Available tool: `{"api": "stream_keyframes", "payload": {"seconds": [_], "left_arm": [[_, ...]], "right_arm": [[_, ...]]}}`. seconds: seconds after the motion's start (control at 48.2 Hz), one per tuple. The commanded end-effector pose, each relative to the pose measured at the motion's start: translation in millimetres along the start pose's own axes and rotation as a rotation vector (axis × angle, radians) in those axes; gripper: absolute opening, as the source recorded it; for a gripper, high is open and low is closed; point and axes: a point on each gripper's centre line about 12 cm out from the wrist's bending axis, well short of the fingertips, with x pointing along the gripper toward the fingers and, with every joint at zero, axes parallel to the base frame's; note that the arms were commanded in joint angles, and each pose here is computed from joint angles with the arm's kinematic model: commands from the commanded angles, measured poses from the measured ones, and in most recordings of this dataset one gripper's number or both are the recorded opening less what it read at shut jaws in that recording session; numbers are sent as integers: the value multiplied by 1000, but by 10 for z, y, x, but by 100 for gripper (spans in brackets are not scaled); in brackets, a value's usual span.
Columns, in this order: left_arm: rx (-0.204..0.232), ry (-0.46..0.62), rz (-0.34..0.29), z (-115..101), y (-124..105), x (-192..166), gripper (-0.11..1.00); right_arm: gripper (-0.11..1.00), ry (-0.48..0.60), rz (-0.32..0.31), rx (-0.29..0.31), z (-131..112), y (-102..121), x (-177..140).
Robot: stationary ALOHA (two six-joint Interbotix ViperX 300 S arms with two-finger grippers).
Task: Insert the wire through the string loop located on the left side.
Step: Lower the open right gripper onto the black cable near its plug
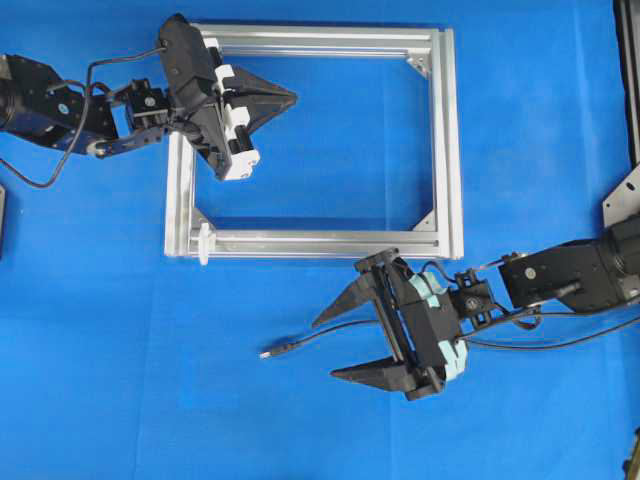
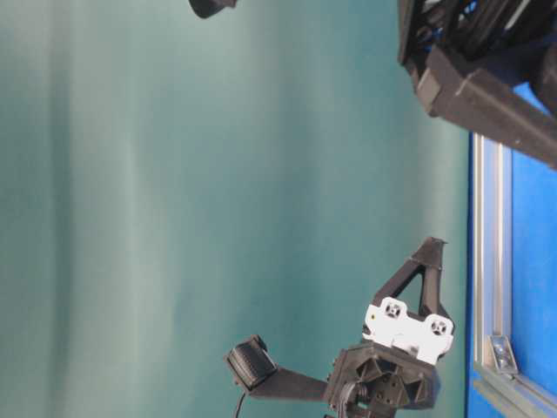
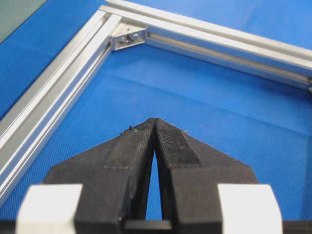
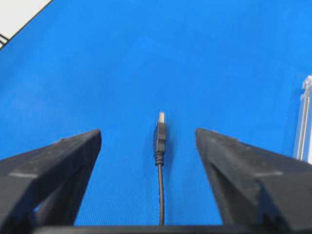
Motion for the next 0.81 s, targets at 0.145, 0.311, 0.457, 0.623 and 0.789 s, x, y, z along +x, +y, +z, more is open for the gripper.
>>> {"api": "stream_keyframes", "payload": {"seconds": [0.145,0.311,0.457,0.623,0.789], "left_arm": [[3,-40,-7,133,-17,-17,0],[2,-40,-6,133,-16,-17,0],[3,-40,-5,129,-10,-20,0],[3,-37,-5,123,-10,-27,0],[2,-34,-4,109,-7,-41,0]], "right_arm": [[89,-48,-8,8,159,-17,-1],[89,-19,-28,28,46,-63,92],[89,21,-36,39,-107,-80,245],[88,67,-55,62,-306,-114,386],[85,77,-61,68,-351,-122,405]]}}
